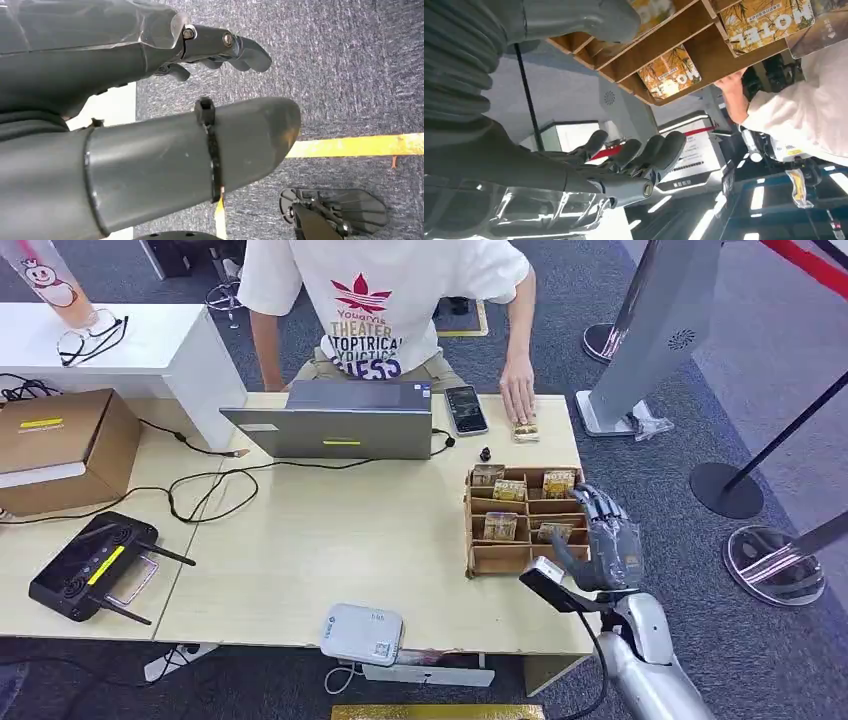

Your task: Pass the card to the sensor for recognition and then transmit it.

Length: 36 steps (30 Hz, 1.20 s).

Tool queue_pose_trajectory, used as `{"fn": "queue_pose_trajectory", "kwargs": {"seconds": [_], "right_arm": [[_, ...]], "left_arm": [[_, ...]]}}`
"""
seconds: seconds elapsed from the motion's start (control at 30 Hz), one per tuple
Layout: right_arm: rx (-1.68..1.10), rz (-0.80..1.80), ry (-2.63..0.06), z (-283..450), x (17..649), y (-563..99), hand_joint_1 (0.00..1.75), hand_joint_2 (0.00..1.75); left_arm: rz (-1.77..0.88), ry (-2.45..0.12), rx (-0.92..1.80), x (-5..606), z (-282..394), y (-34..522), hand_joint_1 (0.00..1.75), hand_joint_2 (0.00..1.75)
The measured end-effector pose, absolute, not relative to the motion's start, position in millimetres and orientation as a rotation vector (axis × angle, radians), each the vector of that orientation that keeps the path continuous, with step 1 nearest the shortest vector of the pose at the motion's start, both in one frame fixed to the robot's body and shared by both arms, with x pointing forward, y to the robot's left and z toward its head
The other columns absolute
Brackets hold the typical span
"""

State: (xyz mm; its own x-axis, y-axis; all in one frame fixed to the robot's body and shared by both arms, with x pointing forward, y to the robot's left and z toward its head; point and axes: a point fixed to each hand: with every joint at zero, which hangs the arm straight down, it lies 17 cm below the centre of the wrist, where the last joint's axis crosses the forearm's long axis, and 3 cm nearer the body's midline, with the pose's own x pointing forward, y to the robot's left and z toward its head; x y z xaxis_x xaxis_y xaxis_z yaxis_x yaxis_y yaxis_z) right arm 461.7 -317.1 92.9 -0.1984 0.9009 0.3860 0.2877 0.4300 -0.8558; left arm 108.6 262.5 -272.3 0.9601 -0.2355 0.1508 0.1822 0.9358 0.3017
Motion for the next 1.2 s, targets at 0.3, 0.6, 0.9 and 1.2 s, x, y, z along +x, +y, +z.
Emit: {"fn": "queue_pose_trajectory", "kwargs": {"seconds": [0.3,0.6,0.9,1.2], "right_arm": [[-1.03,0.817,-1.702,86.6,470.1,-318.2,0.72,1.75],[-1.021,0.818,-1.696,82.6,471.7,-319.3,0.68,1.75],[-1.026,0.826,-1.69,81.6,472.2,-321.2,0.75,1.75],[-1.028,0.837,-1.667,74.9,467.9,-326.2,0.87,1.75]], "left_arm": [[-0.209,-0.165,0.3,104.9,-272.9,267.0,0.0,0.0],[-0.208,-0.156,0.304,103.6,-273.1,269.7,0.0,0.0],[-0.211,-0.167,0.301,105.1,-273.1,269.9,0.0,0.0],[-0.212,-0.165,0.3,104.7,-273.2,270.0,0.0,0.0]]}}
